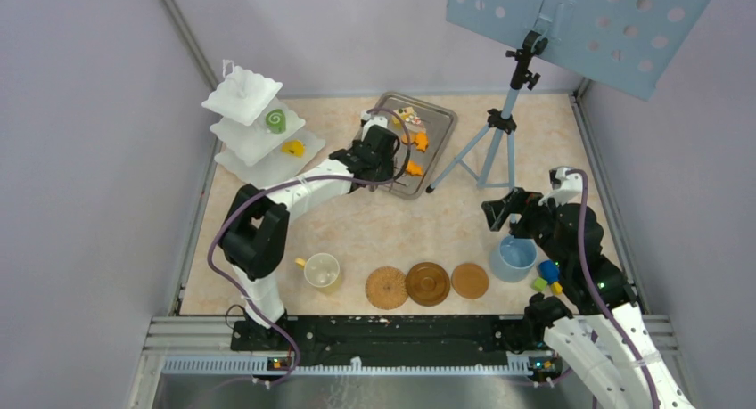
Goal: Serve the afternoon tea
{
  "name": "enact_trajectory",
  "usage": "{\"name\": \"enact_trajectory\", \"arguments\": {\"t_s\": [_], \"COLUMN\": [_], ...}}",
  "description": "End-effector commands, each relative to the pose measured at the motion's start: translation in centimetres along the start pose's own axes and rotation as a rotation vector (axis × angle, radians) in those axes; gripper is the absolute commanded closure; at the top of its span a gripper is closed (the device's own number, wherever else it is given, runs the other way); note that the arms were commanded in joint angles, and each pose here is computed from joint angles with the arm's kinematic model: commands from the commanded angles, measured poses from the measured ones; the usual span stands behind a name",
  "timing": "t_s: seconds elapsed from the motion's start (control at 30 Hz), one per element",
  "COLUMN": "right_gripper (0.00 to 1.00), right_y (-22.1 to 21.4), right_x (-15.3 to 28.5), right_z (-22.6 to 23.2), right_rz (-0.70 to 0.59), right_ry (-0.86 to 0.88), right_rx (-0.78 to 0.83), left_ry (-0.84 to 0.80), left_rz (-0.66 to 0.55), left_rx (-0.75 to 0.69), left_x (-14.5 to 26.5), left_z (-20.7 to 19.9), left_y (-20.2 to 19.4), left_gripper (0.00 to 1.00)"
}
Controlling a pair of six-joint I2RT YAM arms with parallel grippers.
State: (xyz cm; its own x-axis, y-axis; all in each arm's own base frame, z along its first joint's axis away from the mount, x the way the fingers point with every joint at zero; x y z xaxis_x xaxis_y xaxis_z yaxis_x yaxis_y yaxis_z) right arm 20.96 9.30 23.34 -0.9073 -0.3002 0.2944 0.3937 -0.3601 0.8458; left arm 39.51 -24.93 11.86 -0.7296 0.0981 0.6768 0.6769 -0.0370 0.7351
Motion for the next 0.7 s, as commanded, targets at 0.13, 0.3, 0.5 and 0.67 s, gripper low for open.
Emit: {"name": "enact_trajectory", "arguments": {"t_s": [0.13,0.3,0.5,0.67], "right_gripper": [0.02,0.02,0.02,0.02], "right_y": [0.6,0.5,0.5,0.5], "right_x": [0.1,0.0,-0.1,-0.2], "right_z": [0.7,0.7,0.7,0.7], "right_rz": [-0.027,-0.024,-0.021,-0.018], "right_ry": [0.033,0.032,0.032,0.031], "right_rx": [-0.005,-0.003,0.001,0.002], "left_ry": [-0.085,-0.057,0.005,-0.001], "left_rz": [-0.049,-0.041,-0.003,-0.004], "left_rx": [0.025,0.013,-0.004,0.005], "left_x": [-0.3,-0.5,-1.1,-0.7], "left_z": [-1.6,-1.2,-0.3,-0.1], "left_y": [2.1,1.9,1.1,0.8], "left_gripper": [0.37,0.32,0.35,0.32]}}
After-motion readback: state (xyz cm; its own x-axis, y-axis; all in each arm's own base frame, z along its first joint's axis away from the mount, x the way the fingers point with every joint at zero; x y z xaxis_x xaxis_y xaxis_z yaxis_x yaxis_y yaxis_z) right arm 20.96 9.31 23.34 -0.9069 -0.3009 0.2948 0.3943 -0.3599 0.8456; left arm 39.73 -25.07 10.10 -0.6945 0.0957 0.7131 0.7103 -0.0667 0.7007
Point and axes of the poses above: each gripper's point midway between its finger pads, its own x axis back along the fingers, its own z axis along the line the jaws close on, y = z × x, the point moved 1 cm from there along x, back along the fingers, and after that the axes turned 2 degrees about -x, right-handed, at the moved point
